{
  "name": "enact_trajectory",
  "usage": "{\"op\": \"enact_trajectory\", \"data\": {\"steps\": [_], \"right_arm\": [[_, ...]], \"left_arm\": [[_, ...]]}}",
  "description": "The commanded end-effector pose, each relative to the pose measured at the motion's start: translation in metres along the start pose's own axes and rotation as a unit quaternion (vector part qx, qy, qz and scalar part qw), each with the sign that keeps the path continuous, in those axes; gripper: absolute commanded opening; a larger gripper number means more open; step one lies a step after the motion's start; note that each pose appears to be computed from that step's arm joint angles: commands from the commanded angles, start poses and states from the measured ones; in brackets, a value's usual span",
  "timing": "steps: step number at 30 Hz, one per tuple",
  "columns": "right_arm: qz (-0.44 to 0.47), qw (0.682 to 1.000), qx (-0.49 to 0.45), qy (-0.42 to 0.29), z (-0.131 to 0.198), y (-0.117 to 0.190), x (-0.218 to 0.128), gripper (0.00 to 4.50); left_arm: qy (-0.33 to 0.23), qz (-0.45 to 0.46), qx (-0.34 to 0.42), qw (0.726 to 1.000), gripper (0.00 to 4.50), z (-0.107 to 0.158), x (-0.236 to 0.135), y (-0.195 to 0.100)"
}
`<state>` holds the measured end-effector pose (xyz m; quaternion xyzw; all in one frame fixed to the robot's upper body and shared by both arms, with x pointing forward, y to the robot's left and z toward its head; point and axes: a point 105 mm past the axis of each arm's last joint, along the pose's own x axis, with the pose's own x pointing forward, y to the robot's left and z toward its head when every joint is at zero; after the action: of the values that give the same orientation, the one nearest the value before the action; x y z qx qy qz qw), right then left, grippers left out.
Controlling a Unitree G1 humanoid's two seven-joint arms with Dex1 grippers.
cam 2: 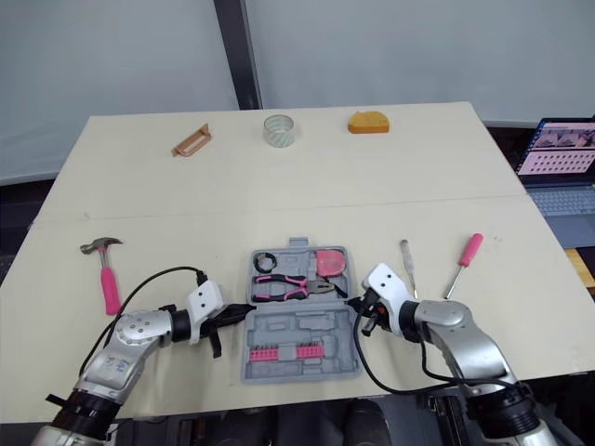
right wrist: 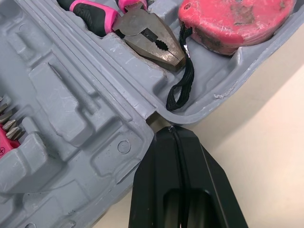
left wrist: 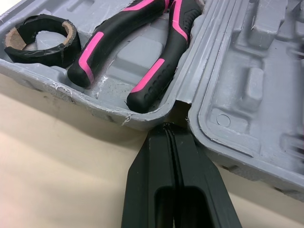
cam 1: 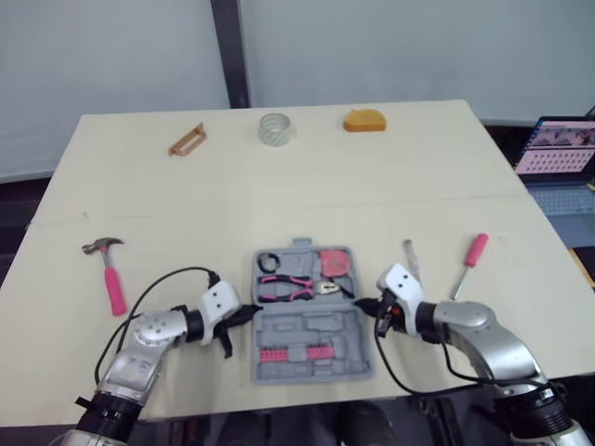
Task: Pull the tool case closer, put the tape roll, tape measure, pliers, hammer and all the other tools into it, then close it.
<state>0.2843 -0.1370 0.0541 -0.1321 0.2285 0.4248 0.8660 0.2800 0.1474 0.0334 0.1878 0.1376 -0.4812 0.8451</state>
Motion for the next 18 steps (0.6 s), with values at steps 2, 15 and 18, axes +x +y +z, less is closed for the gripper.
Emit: {"op": "enact_trajectory", "data": {"steps": [2,15,18], "right_arm": [[0.009,1.000,-0.013,-0.026,0.0136,0.0056,0.0019,0.00],[0.005,0.999,-0.015,-0.028,0.0160,0.0045,0.0086,0.00],[0.006,0.999,-0.016,-0.027,0.0160,0.0047,0.0093,0.00]], "left_arm": [[-0.004,0.011,-0.002,1.000,0.04,0.0014,0.0006,0.0024],[-0.004,0.018,-0.003,1.000,0.04,0.0012,-0.0004,0.0051],[-0.002,0.021,-0.003,1.000,0.04,0.0005,-0.0016,0.0062]]}}
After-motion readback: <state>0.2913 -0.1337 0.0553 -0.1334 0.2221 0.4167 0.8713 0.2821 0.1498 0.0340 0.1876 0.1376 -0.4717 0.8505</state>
